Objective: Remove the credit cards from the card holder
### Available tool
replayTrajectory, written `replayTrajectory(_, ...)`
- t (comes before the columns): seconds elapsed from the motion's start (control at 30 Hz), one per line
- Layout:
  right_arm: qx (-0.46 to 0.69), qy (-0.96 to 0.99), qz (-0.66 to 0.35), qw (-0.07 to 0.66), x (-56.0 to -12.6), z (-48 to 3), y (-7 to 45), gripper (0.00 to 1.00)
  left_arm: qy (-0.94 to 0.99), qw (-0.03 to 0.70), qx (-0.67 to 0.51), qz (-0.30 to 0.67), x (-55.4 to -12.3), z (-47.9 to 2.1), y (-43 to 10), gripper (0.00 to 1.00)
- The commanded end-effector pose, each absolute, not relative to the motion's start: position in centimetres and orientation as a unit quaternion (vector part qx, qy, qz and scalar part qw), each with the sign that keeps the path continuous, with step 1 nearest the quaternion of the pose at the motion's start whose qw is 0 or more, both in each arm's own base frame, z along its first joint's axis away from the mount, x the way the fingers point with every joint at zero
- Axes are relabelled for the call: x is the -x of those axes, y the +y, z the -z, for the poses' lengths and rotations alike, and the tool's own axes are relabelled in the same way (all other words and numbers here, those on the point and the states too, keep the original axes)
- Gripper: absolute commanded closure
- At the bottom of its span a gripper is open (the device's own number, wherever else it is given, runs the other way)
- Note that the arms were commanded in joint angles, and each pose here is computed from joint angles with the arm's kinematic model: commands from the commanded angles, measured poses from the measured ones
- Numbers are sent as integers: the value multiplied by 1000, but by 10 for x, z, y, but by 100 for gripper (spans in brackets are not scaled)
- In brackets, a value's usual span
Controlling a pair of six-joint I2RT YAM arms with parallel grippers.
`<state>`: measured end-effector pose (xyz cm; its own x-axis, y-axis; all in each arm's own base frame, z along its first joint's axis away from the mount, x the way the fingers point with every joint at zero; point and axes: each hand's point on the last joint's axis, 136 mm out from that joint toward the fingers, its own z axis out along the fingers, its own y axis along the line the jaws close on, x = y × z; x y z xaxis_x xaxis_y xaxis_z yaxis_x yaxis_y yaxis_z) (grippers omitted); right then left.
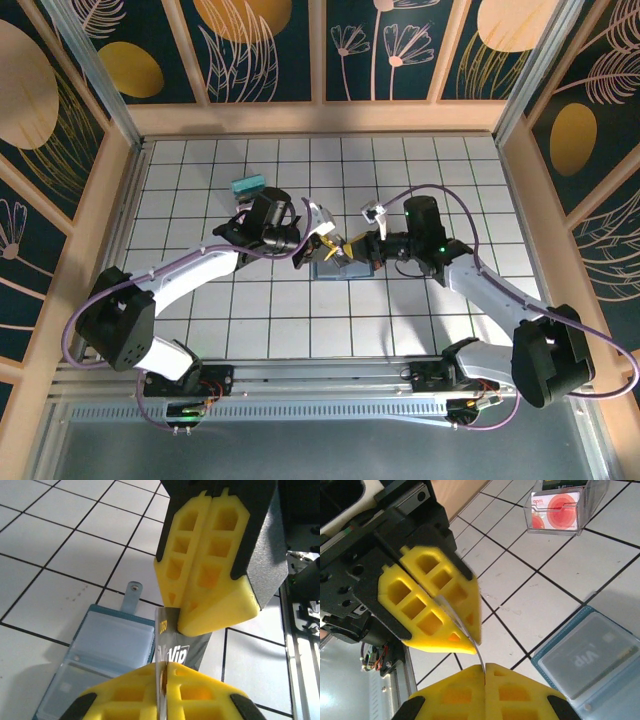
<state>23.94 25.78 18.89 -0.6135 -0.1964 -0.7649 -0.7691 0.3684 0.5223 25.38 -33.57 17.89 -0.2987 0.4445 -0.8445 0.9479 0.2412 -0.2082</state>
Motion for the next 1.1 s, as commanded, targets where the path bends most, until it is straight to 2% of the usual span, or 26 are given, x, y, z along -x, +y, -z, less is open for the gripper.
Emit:
replayTrajectory(0.0,329,747,-468,337,-243,-212,264,91,696,352,-496,380,-255,-192,-340,100)
replayTrajectory(0.07,318,750,-453,363,-249,-217,259,79,698,365,-488,377,-257,-197,-338,100)
replayTrajectory(0.2,282,748,-420,430,-258,-232,243,59,709,409,-444,365,-266,-210,-330,100)
replayTrajectory(0.37,234,730,-406,498,-260,-253,222,48,718,484,-336,370,-282,-242,-312,100)
replayTrajectory(0.53,202,700,-436,529,-253,-267,217,43,684,528,-254,434,-273,-272,-298,100)
replayTrajectory(0.7,194,656,-498,533,-244,-281,223,37,667,529,-221,475,-264,-282,-293,100)
replayTrajectory(1.07,247,603,-574,497,-236,-294,259,41,635,517,-230,526,-248,-297,-298,100)
